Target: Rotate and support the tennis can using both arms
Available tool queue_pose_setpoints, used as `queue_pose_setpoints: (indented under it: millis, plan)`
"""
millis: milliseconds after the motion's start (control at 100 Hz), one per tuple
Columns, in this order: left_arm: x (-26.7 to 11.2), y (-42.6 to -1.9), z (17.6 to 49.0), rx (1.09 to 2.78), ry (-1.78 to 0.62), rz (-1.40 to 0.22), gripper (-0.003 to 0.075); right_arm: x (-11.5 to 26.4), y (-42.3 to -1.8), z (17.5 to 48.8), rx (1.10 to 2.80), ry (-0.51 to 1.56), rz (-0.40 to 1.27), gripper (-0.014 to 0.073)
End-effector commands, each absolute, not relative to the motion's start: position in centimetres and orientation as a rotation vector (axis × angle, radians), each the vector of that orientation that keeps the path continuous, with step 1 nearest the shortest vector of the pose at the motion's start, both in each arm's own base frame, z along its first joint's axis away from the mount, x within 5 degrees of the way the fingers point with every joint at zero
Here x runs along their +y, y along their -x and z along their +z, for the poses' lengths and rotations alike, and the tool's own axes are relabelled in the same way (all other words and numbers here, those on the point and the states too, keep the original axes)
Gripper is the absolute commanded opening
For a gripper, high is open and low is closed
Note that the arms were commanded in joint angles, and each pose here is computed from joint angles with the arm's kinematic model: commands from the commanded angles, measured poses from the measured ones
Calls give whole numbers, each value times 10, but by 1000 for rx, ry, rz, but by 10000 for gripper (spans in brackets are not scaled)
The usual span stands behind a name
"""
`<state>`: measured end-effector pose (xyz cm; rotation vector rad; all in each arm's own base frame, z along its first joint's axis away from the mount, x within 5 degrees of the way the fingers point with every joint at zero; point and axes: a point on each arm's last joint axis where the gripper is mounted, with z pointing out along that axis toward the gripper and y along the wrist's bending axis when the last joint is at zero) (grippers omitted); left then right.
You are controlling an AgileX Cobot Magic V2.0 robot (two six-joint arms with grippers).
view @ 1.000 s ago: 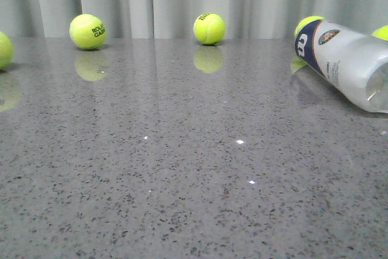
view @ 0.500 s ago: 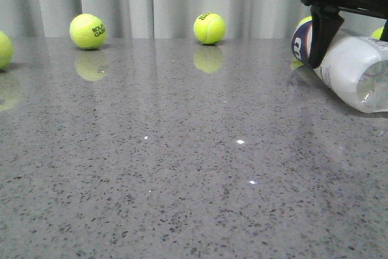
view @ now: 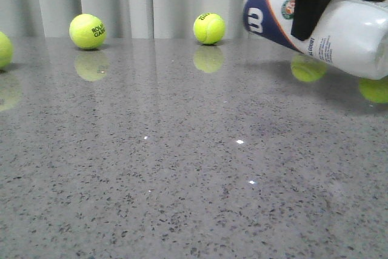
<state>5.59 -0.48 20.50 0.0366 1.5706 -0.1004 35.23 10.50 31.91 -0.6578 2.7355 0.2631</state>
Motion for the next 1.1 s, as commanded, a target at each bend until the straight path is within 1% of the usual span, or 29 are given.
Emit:
queue_pose_setpoints:
  millis: [0, 10, 50, 160, 330, 410, 590, 810, 910, 980, 1090]
  plan:
    - [-5, -55, 198, 1505, -26, -118, -19, 123, -334, 350, 2539, 1026, 234, 330]
    - [-5, -55, 198, 1505, -26, -118, -19, 126, -333, 350, 2512, 1086, 227, 330]
    - [-5, -55, 198, 1505, -26, -118, -19, 135, -330, 350, 2468, 1180, 222, 330]
    - [-5, -55, 198, 1505, -26, -118, -18, 159, -325, 345, 2345, 1394, 208, 330]
    - [-5, -55, 198, 1505, -26, -118, -19, 186, -320, 331, 2070, 1808, 155, 330]
    - [-5, -55, 198, 1505, -26, -118, -19, 193, -318, 327, 1982, 1921, 143, 330]
    - [-5, -55, 198, 1505, -26, -118, -18, 196, -319, 327, 1950, 1919, 143, 330]
    - [-5, -55, 198, 1505, -26, -118, -19, 201, -328, 311, 1975, 1930, 152, 330]
    - [-5, -55, 198, 1505, -26, -118, -19, 201, -329, 309, 1980, 1934, 153, 334]
    - [-5, -55, 198, 1505, -26, -118, -19, 201, -329, 309, 1981, 1935, 155, 388]
    - [-5, -55, 198, 1505, -26, -118, -18, 201, -328, 308, 1985, 1942, 159, 571]
